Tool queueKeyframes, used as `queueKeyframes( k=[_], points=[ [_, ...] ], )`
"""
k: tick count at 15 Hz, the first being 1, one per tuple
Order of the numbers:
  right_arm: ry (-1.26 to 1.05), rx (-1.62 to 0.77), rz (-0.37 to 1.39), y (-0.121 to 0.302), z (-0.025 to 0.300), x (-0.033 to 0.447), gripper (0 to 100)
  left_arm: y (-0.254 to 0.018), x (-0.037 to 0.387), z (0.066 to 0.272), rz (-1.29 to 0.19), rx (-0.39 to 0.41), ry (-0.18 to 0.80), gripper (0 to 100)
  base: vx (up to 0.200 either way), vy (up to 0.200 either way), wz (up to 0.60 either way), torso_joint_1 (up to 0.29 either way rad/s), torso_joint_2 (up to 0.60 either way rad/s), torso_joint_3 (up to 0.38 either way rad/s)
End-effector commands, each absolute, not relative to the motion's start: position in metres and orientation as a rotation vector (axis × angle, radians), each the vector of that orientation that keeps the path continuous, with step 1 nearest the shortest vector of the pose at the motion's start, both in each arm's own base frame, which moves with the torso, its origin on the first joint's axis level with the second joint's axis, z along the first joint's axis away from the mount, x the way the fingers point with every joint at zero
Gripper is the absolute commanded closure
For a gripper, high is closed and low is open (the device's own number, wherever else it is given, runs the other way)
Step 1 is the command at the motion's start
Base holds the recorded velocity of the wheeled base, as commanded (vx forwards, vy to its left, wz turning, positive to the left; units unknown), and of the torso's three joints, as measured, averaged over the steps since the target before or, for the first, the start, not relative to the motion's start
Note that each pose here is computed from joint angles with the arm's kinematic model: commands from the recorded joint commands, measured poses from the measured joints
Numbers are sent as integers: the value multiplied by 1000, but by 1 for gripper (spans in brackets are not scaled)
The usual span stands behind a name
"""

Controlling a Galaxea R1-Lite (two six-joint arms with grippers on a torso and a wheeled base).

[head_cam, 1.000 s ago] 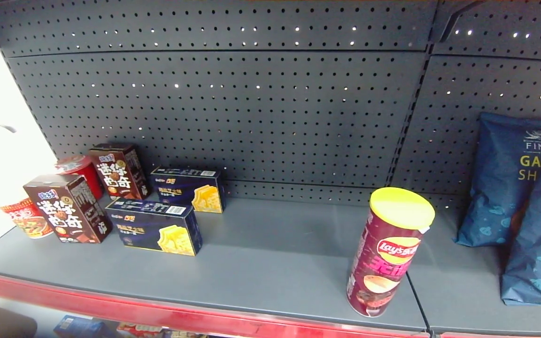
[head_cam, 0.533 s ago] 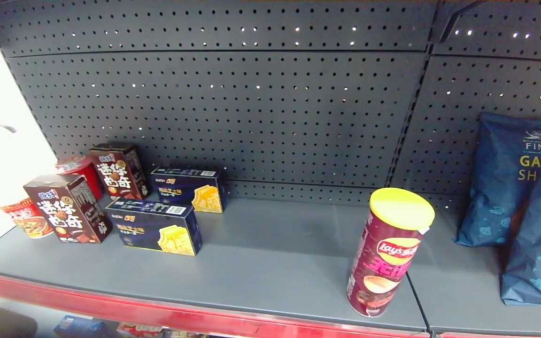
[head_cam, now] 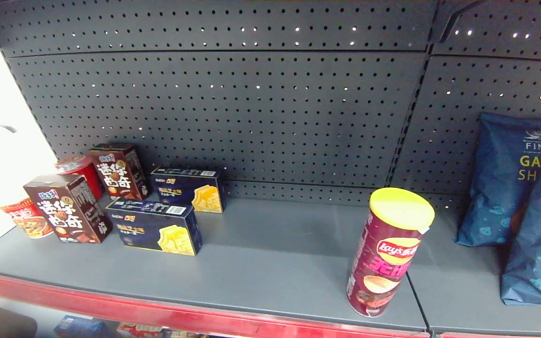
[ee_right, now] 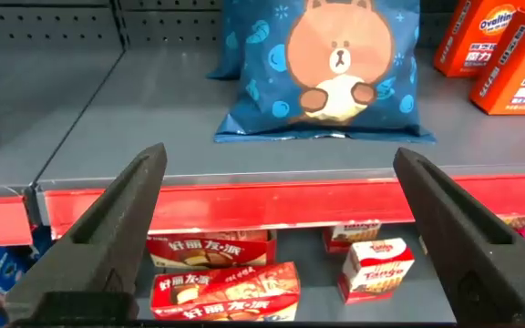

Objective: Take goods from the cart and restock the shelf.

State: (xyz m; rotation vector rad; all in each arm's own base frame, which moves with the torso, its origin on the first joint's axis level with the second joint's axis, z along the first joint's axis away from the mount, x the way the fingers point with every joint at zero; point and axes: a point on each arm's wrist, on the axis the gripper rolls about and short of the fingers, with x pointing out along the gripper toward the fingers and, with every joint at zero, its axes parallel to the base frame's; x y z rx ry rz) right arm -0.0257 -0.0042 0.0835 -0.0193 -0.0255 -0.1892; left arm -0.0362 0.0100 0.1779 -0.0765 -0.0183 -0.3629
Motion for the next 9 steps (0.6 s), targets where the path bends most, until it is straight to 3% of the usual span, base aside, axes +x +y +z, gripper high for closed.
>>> queueKeyframes(
  k=[1,9],
  points=[
    [-24,-19,-189,-4,83,-26,0,10,-36,178,-365,-77,-20,100,0,0,0,0,0,0],
    [-24,-22,-189,-4,83,-26,0,10,-36,178,-363,-79,-20,100,0,0,0,8,-15,-11]
  ],
)
